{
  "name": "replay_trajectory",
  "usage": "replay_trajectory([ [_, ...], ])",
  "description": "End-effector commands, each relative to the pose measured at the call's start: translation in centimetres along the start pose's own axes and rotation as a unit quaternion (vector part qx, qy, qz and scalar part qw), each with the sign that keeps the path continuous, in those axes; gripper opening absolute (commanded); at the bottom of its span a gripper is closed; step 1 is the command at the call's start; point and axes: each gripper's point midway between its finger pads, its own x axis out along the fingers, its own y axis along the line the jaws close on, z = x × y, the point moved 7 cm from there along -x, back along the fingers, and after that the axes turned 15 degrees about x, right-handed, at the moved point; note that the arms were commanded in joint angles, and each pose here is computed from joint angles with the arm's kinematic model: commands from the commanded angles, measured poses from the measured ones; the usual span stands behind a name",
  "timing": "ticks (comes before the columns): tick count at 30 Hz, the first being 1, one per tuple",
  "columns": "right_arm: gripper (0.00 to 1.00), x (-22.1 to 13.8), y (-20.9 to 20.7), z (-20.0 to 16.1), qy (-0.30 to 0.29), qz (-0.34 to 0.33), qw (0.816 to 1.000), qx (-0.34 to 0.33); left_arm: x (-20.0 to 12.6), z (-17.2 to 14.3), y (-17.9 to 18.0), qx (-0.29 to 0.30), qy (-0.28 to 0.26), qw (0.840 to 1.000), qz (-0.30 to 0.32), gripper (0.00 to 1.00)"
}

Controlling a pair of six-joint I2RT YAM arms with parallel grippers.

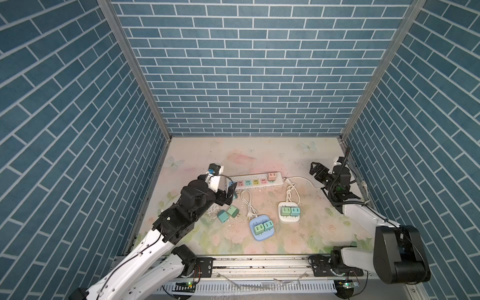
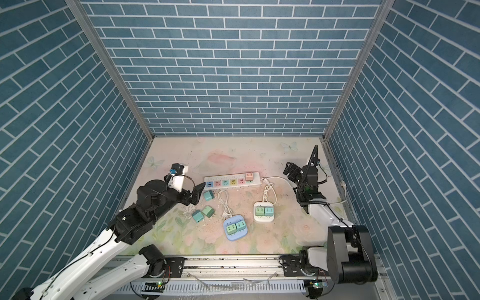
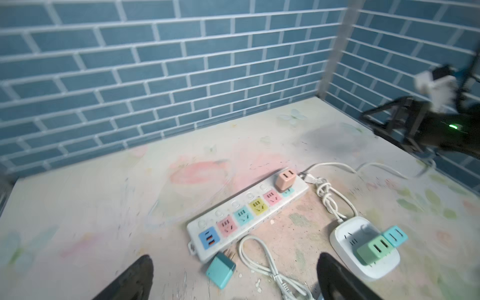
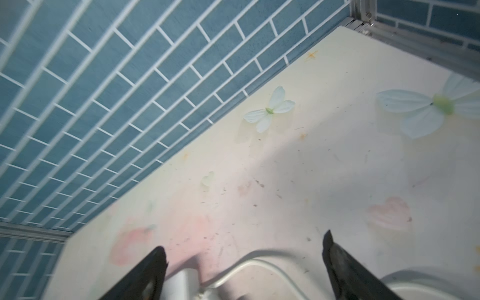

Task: Insert plugs into power strip
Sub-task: Pick up the plug from the center of the table.

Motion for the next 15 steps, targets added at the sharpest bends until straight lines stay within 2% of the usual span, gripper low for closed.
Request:
replay_trajectory([
  [1,0.99,-2.0,1.3,-1.3,0.076,0.074,0.987,0.120,-1.8,-3.3,3.3,-0.150,0.050,0.974,0.160,1.00],
  [3,0.98,-3.1,2.2,-1.3,0.097,0.109,0.981,0.131,-3.2,-4.6,4.1,-0.174,0.051,0.963,0.197,0.99],
  [7,0.98,-3.8,2.9,-1.4,0.111,0.139,0.977,0.119,-4.4,-6.3,4.7,-0.165,0.034,0.961,0.217,1.00],
  [9,0.98,-3.9,3.8,-1.8,0.128,0.197,0.967,0.097,-5.1,-7.4,5.4,-0.160,0.052,0.951,0.258,0.99],
  [10,0.98,-3.7,3.6,-2.2,0.137,0.204,0.964,0.102,-5.3,-8.0,5.8,-0.157,0.063,0.944,0.283,0.99],
  [11,0.99,-3.3,3.5,-2.7,0.164,0.213,0.957,0.108,-5.4,-8.5,6.1,-0.147,0.077,0.938,0.306,1.00],
  [14,0.99,-2.0,5.0,-4.6,0.279,0.226,0.929,0.091,-4.6,-10.3,6.2,-0.095,0.126,0.930,0.332,1.00],
  [15,0.99,-1.8,5.6,-5.5,0.302,0.233,0.920,0.085,-4.4,-10.8,6.1,-0.080,0.140,0.929,0.333,1.00],
])
